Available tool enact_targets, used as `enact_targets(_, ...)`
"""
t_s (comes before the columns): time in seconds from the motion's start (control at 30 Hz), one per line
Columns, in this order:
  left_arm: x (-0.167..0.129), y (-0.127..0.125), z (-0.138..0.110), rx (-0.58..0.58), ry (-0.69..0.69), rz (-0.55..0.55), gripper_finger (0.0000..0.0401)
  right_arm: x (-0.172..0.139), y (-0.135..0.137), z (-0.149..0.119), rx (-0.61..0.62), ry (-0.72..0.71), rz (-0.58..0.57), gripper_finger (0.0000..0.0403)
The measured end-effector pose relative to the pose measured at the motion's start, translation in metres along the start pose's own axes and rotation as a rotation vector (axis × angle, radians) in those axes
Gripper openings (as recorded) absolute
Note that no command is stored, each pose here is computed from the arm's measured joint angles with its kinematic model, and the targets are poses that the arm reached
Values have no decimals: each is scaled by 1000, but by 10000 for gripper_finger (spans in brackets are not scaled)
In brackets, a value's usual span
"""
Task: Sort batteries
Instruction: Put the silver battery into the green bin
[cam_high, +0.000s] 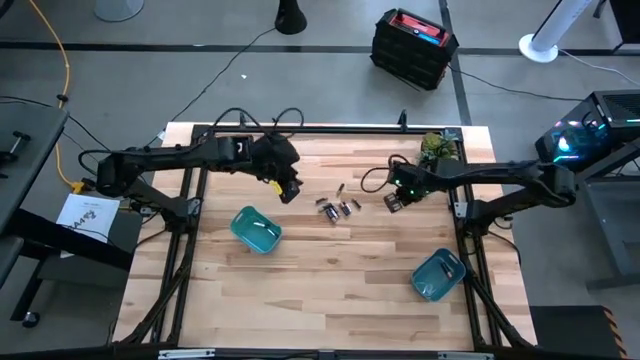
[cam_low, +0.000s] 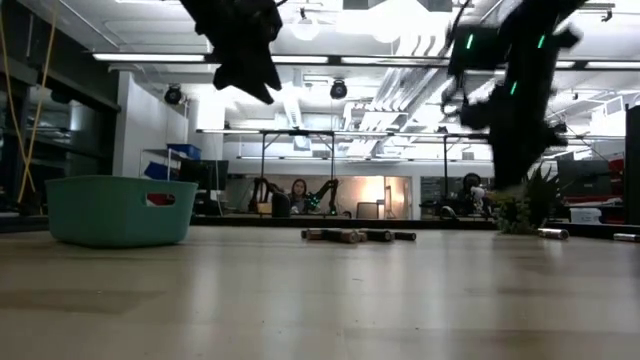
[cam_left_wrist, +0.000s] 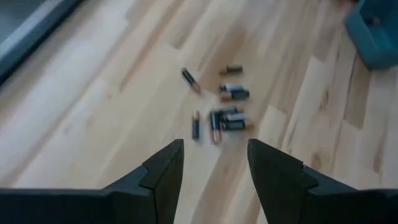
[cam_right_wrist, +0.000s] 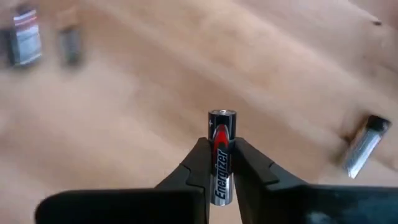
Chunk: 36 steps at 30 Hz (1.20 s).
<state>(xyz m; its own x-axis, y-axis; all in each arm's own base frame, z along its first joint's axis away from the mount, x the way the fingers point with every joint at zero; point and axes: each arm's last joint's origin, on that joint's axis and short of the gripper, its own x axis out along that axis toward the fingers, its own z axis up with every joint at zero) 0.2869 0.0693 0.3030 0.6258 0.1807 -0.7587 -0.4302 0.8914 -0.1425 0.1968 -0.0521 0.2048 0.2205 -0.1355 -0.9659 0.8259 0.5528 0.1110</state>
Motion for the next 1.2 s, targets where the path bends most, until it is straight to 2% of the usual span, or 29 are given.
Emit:
enact_targets(0.13,-1,10,10,-25,-66,12,172,-54,19,-13,-88,-17,218,18)
enact_targets(0.3,-2,20,20,-55,-150,19,172,-83,28,-54,-86,240,421,19)
enact_targets(0.47,-3,28,26,-74,-205,19,172,-73,33,-105,-93,464,360,38)
enact_targets(0.57,-4,31,28,-82,-217,-4,172,-62,31,-129,-87,532,280,41)
enact_targets(0.67,-4,36,29,-92,-218,0,172,-54,29,-141,-76,555,241,42)
enact_targets(0.83,-5,43,30,-106,-221,13,172,-54,33,-140,-72,455,273,27)
enact_targets(0.93,-5,44,30,-109,-218,-6,172,-55,40,-129,-111,321,357,23)
enact_targets(1.07,-5,43,30,-123,-207,-65,172,-51,51,-100,-204,105,462,32)
enact_targets(1.2,-5,41,30,-152,-187,-149,172,-39,66,-55,-318,-133,560,35)
